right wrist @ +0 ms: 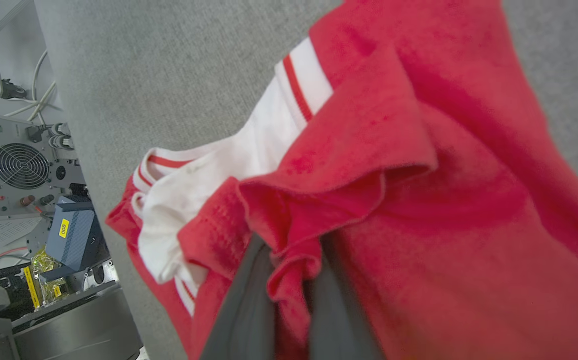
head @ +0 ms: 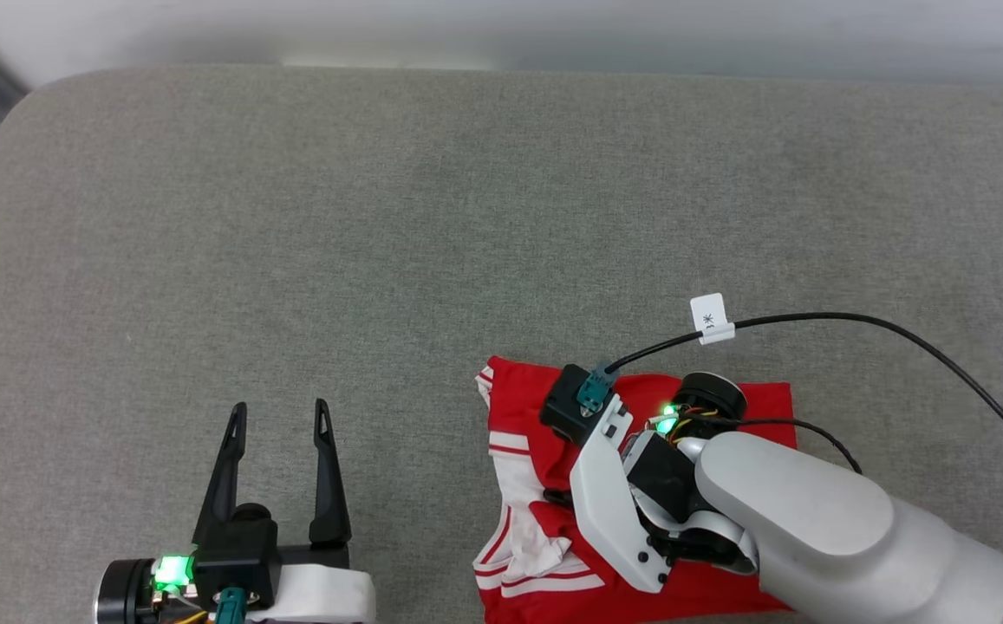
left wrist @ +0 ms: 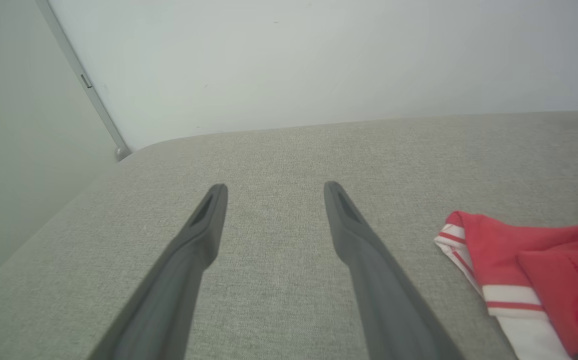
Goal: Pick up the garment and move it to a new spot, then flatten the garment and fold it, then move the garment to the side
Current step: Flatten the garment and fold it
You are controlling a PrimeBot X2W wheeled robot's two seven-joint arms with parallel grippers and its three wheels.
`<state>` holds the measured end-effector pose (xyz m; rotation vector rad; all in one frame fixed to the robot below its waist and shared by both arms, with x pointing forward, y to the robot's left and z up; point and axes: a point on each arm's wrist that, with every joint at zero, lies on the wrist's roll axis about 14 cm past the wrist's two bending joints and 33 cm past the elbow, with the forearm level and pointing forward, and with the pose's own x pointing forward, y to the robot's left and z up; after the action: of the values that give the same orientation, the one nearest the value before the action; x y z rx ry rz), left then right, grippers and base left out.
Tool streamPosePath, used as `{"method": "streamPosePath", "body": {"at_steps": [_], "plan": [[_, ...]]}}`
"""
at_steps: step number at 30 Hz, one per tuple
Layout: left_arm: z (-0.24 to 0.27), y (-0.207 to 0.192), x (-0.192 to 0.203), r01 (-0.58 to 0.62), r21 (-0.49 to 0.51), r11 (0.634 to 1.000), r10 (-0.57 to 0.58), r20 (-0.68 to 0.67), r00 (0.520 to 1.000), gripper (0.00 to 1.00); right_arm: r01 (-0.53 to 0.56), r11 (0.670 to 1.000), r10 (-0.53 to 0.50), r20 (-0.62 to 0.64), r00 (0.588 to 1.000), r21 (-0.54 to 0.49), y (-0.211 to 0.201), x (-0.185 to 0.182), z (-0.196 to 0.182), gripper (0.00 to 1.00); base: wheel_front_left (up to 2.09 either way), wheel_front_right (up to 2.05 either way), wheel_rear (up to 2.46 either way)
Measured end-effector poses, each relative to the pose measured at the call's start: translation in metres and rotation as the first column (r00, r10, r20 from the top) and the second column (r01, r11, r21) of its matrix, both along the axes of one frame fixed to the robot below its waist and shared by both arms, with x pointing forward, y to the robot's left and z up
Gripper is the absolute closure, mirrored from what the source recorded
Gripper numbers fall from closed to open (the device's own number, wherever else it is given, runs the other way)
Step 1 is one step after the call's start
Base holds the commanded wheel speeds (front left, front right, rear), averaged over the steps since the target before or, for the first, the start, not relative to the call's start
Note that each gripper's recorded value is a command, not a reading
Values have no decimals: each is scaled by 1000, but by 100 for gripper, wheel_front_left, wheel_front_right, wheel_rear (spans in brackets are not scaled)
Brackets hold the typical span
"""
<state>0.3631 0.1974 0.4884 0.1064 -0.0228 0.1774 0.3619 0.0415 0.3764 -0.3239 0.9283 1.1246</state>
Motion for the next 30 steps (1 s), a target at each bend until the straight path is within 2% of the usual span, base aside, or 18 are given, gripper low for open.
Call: {"method": "streamPosePath", "body": {"at_steps": [1,2,3,4,8,11,13,16,18,21,24,26,30], "plan": [[0,0,0,-1,0,1000,1,1,1000,0,2,1000,-3,13,1000,19,2,1,4,100,0,0,0],[0,1,0,-1,0,1000,1,2,1000,0,11,999,-12,29,1000,47,3,3,8,71,0,0,0],[1,1,-1,0,0,1000,0,4,1000,0,20,997,-24,49,999,77,4,6,13,9,0,0,0],[2,1,-2,-2,1,1000,2,7,1000,0,17,995,-25,84,996,102,4,10,20,0,0,0,0],[6,2,-9,-2,2,1000,2,15,1000,0,31,976,-86,250,964,216,-9,36,60,0,0,0,0],[10,1,-12,3,2,1000,-3,28,1000,0,58,942,-190,384,904,330,-26,62,101,0,0,0,0],[12,0,-13,10,3,1000,-10,36,999,0,90,903,-302,473,828,420,-48,85,133,0,0,0,0],[17,-3,-13,24,5,1000,-24,50,998,0,131,844,-454,563,690,519,-88,107,167,0,0,0,0],[19,-6,-13,35,5,999,-35,58,998,0,163,804,-538,584,608,572,-113,112,178,0,0,0,0],[21,-9,-15,49,5,999,-49,63,997,0,218,762,-626,607,490,609,-150,114,185,0,0,0,0],[25,-13,-15,64,14,998,-65,76,995,0,276,718,-691,606,395,639,-180,107,185,0,0,0,0],[26,-15,-15,69,12,998,-69,82,994,0,316,674,-737,583,342,667,-195,98,182,0,0,0,0],[27,-16,-19,72,10,997,-73,82,994,0,329,609,-793,560,241,721,-208,74,189,0,0,0,0]]}}
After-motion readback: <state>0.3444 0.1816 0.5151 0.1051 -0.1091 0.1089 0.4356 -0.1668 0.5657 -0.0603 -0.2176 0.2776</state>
